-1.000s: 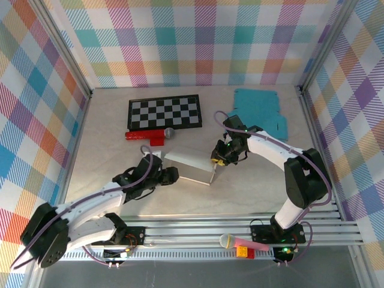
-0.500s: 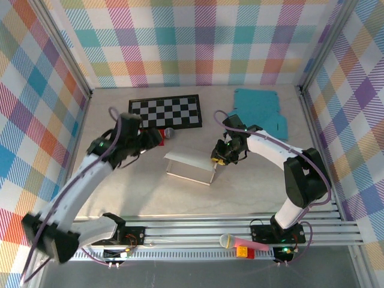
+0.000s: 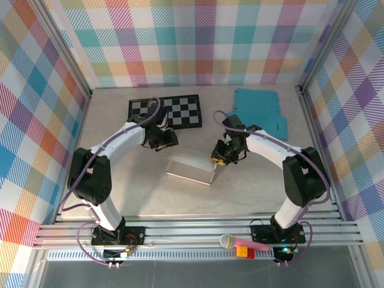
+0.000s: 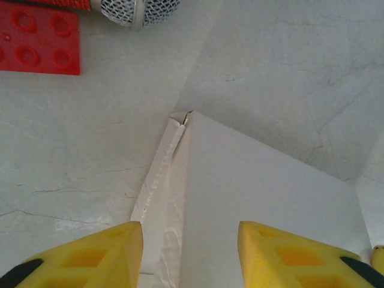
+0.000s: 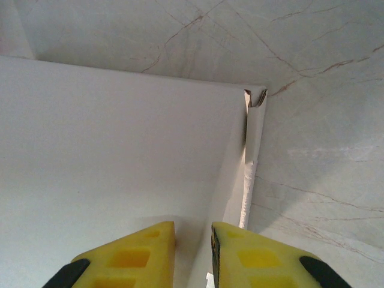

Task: Fold the paper box

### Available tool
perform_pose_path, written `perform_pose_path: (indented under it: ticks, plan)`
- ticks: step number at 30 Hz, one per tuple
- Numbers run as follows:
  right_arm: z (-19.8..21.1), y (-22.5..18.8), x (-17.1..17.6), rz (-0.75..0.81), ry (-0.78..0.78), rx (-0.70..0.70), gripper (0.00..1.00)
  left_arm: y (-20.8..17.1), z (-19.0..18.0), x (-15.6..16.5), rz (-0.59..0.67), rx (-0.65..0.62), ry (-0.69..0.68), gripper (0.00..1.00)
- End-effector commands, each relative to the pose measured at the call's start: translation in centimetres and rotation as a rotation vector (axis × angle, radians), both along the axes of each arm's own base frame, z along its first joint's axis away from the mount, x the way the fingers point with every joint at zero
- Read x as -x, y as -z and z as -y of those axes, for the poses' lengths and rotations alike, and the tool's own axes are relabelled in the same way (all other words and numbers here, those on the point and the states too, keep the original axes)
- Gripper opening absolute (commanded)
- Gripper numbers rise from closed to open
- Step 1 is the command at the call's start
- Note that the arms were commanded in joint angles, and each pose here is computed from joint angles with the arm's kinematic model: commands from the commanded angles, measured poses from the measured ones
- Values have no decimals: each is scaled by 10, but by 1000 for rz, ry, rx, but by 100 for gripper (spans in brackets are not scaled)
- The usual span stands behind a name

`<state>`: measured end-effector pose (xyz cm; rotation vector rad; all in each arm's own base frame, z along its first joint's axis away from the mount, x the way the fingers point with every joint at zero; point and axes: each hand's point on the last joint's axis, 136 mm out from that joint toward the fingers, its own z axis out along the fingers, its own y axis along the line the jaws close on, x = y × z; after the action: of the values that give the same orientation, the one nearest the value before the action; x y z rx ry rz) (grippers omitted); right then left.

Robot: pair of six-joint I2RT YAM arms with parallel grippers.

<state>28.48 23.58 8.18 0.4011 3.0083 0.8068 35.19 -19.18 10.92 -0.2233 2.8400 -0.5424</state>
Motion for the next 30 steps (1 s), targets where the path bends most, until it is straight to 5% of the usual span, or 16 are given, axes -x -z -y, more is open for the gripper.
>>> perform_pose_path:
  ticks: [1,12,21,30]
  plan:
    - [-4,1,-2,-4,-13,7,25,9,2,9,-11,29,31,43]
    - [0,9,5,-27,-49,34,28,45,-12,34,-58,-57,32,36]
    - [2,1,17,17,-136,8,54,60,-15,44,-81,-97,59,40]
    - [-15,28,28,-51,-181,6,49,66,-12,45,-83,-88,61,40]
